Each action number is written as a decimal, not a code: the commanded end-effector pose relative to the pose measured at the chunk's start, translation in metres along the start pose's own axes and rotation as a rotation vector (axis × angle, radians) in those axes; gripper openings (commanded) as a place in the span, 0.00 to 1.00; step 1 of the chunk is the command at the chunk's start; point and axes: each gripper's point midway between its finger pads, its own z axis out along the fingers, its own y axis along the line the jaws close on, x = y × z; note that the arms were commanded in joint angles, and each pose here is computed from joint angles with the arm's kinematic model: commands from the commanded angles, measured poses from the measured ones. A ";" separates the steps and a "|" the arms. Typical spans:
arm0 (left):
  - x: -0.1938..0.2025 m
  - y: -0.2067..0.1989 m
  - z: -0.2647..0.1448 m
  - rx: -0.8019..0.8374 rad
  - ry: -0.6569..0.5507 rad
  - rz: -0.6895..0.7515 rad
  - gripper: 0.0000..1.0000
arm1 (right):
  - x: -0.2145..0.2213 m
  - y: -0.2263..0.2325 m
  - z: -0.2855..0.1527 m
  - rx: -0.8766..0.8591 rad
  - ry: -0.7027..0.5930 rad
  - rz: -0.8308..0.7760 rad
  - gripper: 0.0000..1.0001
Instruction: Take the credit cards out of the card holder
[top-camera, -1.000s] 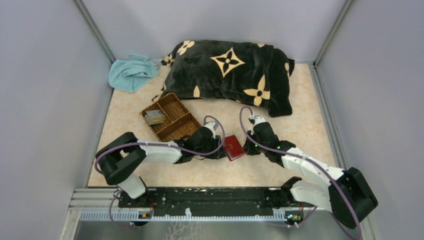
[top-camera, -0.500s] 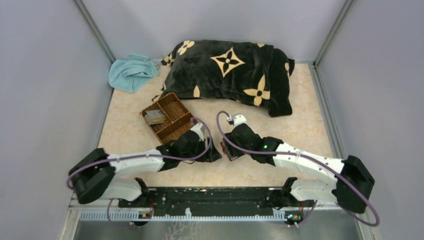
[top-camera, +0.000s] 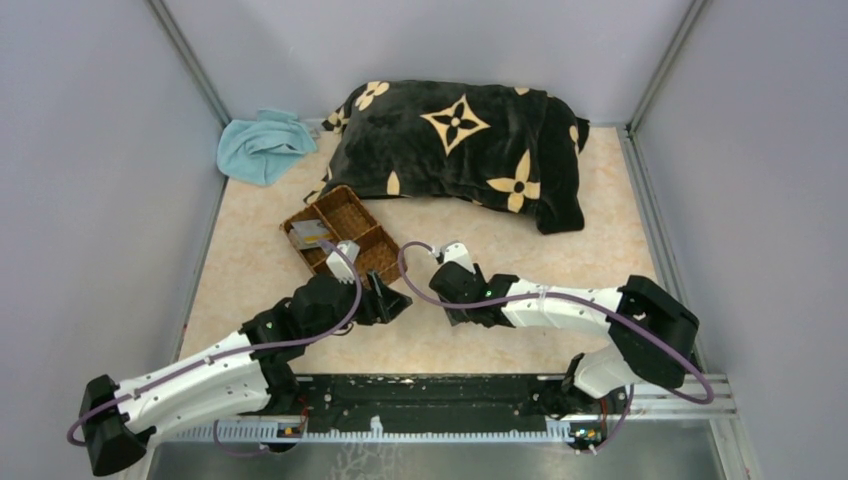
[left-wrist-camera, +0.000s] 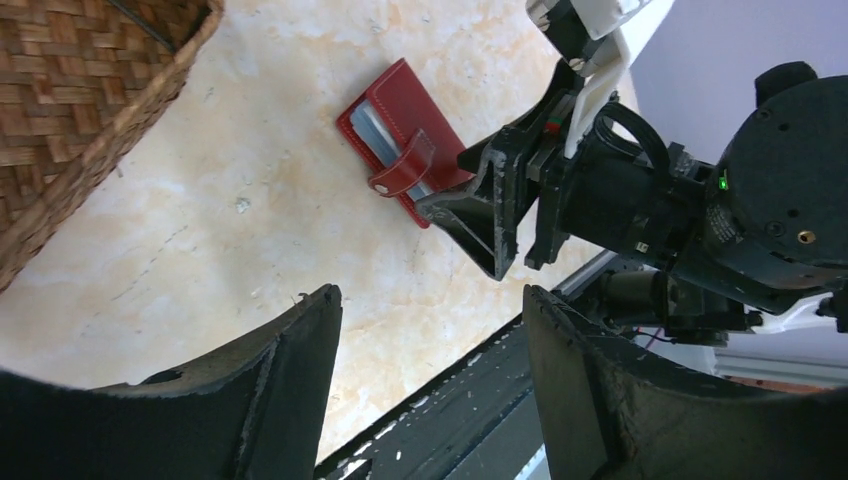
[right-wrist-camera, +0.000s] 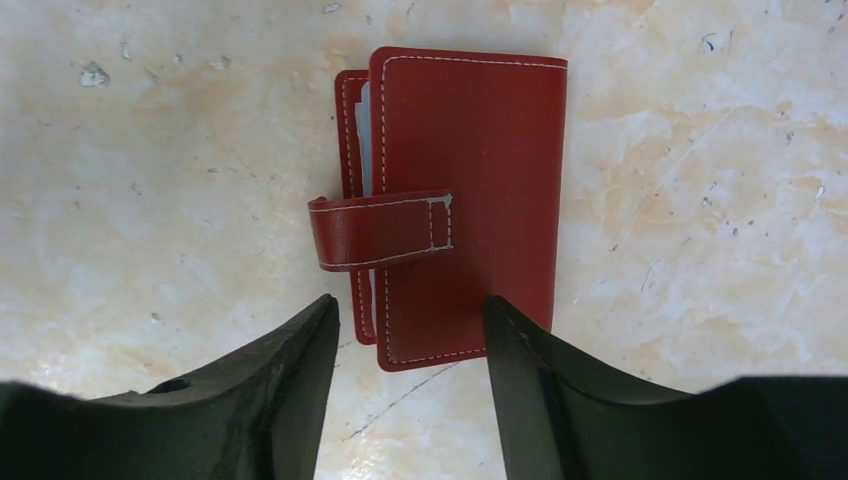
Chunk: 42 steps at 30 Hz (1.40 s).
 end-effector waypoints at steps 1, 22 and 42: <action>0.004 0.018 -0.003 -0.084 0.012 0.009 0.73 | -0.025 0.003 -0.004 0.034 -0.069 0.019 0.53; 0.013 0.020 0.007 -0.086 0.040 0.023 0.72 | -0.053 -0.015 -0.034 0.013 -0.164 0.130 0.00; 0.021 0.022 0.019 -0.095 0.061 0.011 0.72 | -0.029 -0.061 -0.009 -0.351 -0.083 0.652 0.00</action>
